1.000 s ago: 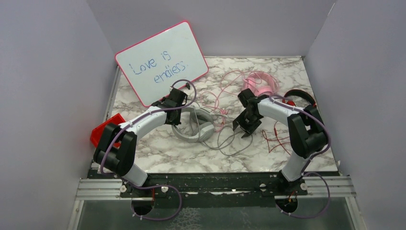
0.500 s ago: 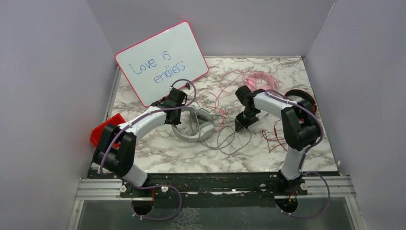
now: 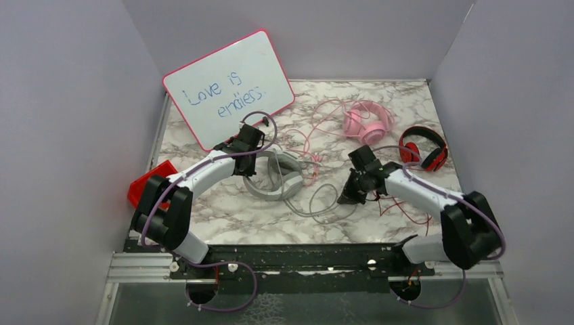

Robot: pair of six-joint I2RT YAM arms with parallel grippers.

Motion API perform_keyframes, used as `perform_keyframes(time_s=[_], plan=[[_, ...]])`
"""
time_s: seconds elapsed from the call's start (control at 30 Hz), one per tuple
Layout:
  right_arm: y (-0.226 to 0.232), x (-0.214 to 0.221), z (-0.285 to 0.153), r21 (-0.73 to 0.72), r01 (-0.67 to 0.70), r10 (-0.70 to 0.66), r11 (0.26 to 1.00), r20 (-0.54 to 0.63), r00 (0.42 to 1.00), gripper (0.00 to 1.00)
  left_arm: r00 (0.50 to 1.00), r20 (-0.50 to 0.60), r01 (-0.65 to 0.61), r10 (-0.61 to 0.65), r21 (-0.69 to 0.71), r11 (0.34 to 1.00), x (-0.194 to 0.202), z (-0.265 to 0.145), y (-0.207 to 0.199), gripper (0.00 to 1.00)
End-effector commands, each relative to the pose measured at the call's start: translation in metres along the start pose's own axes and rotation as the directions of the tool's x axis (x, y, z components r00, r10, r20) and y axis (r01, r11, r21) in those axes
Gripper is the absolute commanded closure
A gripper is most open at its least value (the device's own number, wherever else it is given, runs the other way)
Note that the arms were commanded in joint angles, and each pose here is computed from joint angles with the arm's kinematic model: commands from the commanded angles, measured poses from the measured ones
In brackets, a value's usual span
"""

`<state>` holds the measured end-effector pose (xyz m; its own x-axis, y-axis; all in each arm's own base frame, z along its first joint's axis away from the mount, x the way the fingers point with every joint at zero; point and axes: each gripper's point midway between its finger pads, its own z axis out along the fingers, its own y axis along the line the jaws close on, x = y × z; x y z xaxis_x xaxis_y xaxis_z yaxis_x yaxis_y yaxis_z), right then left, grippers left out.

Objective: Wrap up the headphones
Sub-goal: Wrap the headphones cable around the headphones.

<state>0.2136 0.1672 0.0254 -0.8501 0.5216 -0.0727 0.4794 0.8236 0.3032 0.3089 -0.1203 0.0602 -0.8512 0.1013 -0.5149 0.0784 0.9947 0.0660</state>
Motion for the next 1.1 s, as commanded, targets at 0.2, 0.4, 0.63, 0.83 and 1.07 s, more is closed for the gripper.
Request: perform_keyframes(time_s=[0.2, 0.4, 0.63, 0.83, 1.07], plan=[[0.089, 0.044, -0.104, -0.524, 0.678, -0.575, 0.515, 0.375, 0.727, 1.0, 0.986, 0.096, 0.136, -0.135, -0.005, 0.991, -0.023, -0.006, 0.0, 1.0], [0.094, 0.054, -0.159, -0.533, 0.752, -0.576, 0.388, 0.497, 0.649, 1.0, 0.982, 0.127, 0.142, -0.138, -0.02, 0.99, -0.03, -0.013, 0.005, 1.0], [0.127, 0.053, -0.227, -0.543, 0.807, -0.546, 0.233, 0.614, 0.57, 1.0, 0.971, 0.169, 0.17, -0.17, 0.013, 0.985, -0.043, -0.031, 0.003, 1.0], [0.155, 0.019, -0.264, -0.429, 0.862, -0.468, 0.269, 0.724, 0.506, 1.0, 0.946, 0.271, 0.171, -0.177, 0.044, 0.984, -0.076, -0.068, 0.002, 1.0], [0.191, -0.004, -0.274, -0.349, 0.906, -0.483, 0.241, 0.767, 0.423, 1.0, 0.924, 0.373, 0.045, -0.086, 0.118, 0.992, -0.112, -0.115, -0.01, 1.0]])
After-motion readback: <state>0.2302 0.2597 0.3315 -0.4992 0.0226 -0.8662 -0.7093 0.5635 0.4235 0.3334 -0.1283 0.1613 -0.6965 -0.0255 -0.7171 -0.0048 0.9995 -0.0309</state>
